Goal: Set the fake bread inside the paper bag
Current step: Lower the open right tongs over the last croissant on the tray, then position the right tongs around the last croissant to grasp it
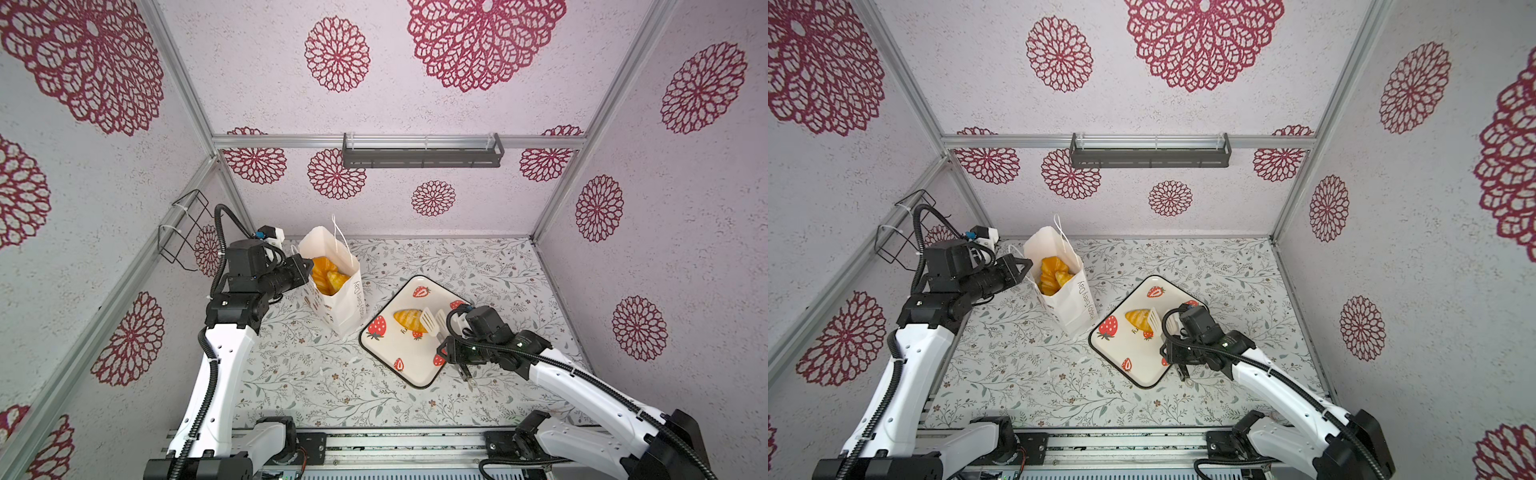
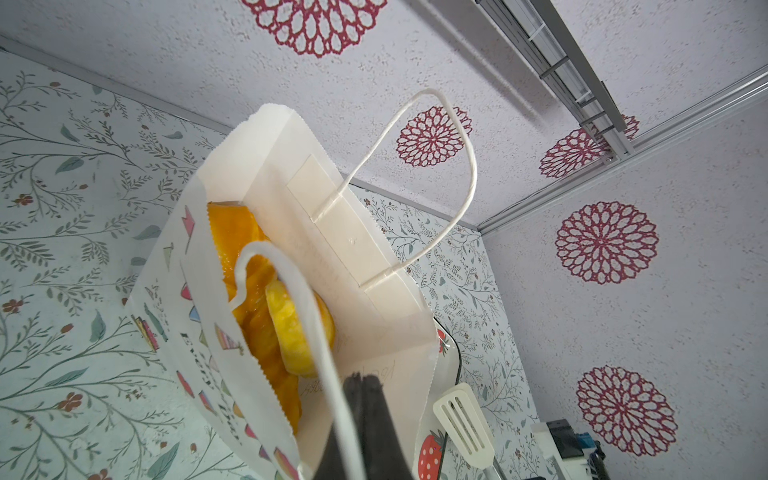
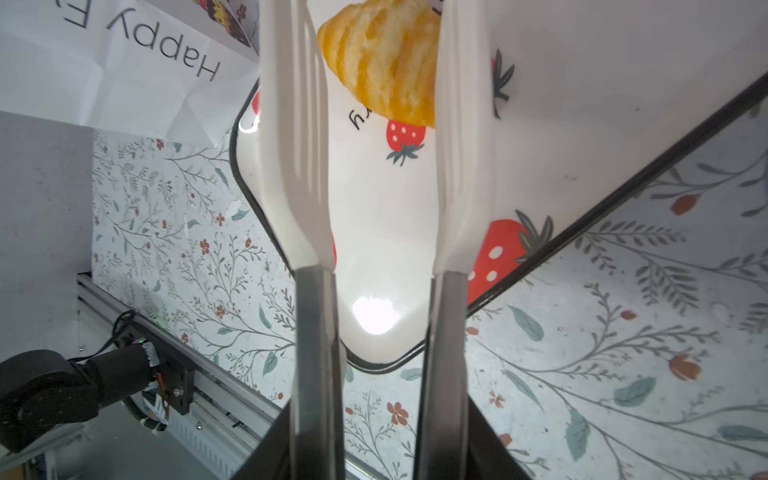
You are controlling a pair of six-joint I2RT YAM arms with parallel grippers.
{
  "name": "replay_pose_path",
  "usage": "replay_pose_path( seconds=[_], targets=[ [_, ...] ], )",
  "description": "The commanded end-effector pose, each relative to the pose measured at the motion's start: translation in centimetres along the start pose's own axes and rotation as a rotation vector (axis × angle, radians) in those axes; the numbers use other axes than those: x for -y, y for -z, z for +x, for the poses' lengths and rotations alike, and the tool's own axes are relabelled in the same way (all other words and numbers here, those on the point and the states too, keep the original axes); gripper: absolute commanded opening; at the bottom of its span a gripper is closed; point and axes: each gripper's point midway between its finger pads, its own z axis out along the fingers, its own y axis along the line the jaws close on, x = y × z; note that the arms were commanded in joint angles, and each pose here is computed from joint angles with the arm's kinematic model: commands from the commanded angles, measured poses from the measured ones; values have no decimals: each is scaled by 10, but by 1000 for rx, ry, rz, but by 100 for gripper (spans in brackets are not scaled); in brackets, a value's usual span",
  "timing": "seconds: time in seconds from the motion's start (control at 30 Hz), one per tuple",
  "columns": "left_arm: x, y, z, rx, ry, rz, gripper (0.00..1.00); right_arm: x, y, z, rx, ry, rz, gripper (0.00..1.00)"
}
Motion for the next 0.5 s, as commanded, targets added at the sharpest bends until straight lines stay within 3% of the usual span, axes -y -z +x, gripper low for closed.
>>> replay_pose_path(
  seconds=[0.0,0.23,0.47],
  targets=[
    [5,6,-8,34,-16,16,0,9,0,-11,16,80,64,34],
    [7,7,-10,36,-20,15,0,7,-10,-40,86,-41,-120,34],
    [6,7,-10,34,-18,12,0,3,-30,-30,28,-79,-223,35]
  ],
)
